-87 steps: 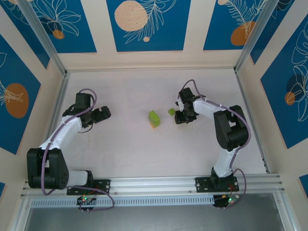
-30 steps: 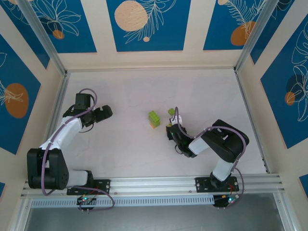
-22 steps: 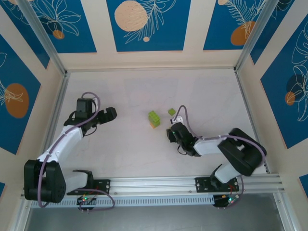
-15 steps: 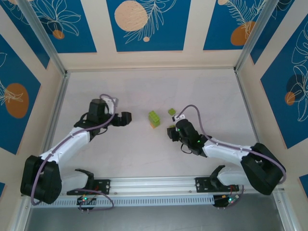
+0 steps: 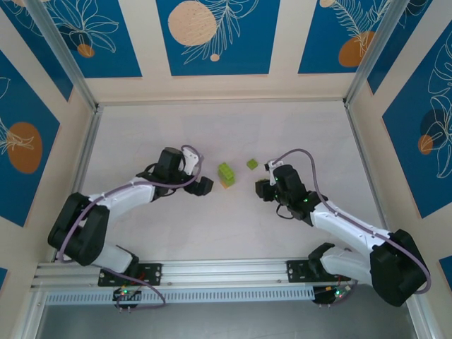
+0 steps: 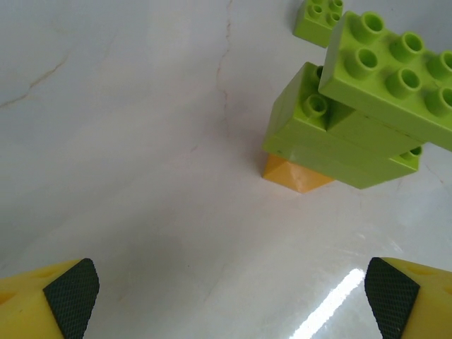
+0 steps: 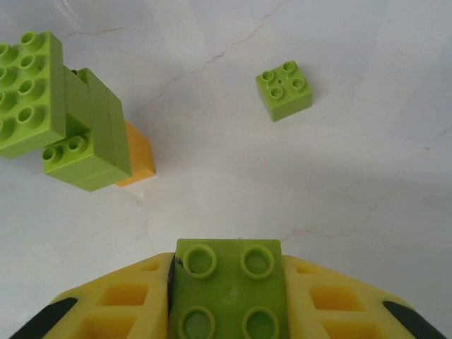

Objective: Assemble a carrot with lego

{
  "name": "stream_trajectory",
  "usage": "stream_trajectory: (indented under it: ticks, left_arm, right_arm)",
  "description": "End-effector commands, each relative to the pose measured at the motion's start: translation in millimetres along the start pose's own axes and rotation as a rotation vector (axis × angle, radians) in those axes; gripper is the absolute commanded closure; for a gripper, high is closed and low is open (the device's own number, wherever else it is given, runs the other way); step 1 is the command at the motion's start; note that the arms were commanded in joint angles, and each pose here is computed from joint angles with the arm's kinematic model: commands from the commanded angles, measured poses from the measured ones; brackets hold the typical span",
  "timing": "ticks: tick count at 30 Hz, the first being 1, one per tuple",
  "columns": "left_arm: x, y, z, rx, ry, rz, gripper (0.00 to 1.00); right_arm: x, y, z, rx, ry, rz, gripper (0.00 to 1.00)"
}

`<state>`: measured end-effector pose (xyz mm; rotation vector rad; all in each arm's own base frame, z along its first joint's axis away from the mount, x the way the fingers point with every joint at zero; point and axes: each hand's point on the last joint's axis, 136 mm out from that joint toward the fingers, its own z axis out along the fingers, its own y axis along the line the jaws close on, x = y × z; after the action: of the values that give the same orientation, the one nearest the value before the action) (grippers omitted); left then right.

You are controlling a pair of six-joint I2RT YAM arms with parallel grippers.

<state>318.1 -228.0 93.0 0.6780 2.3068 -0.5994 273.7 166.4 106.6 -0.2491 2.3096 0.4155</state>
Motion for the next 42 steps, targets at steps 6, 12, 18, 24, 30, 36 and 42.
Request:
stream_trajectory:
  ticks: [6,12,18,24,30,36,42]
  left_arm:
    - [-38.9,0.9,19.3,0.0,-0.078,0.14,0.01]
    - [-45.2,-0.9,40.0,0.014,-0.049,0.194,0.01]
    - [-37.8,-17.4,48.0,0.069,-0.003,0.242,0.01]
    - [-16.1,-35.8,55.1,0.093,0.062,0.288,0.01]
    - [-9.7,-32.6,63.3,0.054,0.095,0.304,0.01]
    - [-23.7,-32.6,66.9,0.047,0.074,0.311,0.01]
    - [-36.2,-36.3,71.5,0.064,0.066,0.32,0.01]
  right_arm:
    - [-4.4,-2.7,-13.2,-0.032,0.026,0.011,0.69]
    - [-2.5,-10.1,-14.4,-0.022,0.04,0.026,0.69]
    - [-2.0,-16.0,-10.7,-0.026,0.039,0.059,0.69]
    - [-4.4,-16.4,-4.8,-0.031,0.044,0.063,0.7]
    - [-4.6,-16.4,-5.4,-0.032,0.044,0.063,0.7]
    - [-2.3,-16.4,-6.7,-0.034,0.047,0.069,0.7]
    - [-2.0,-15.6,-5.9,-0.039,0.053,0.07,0.7]
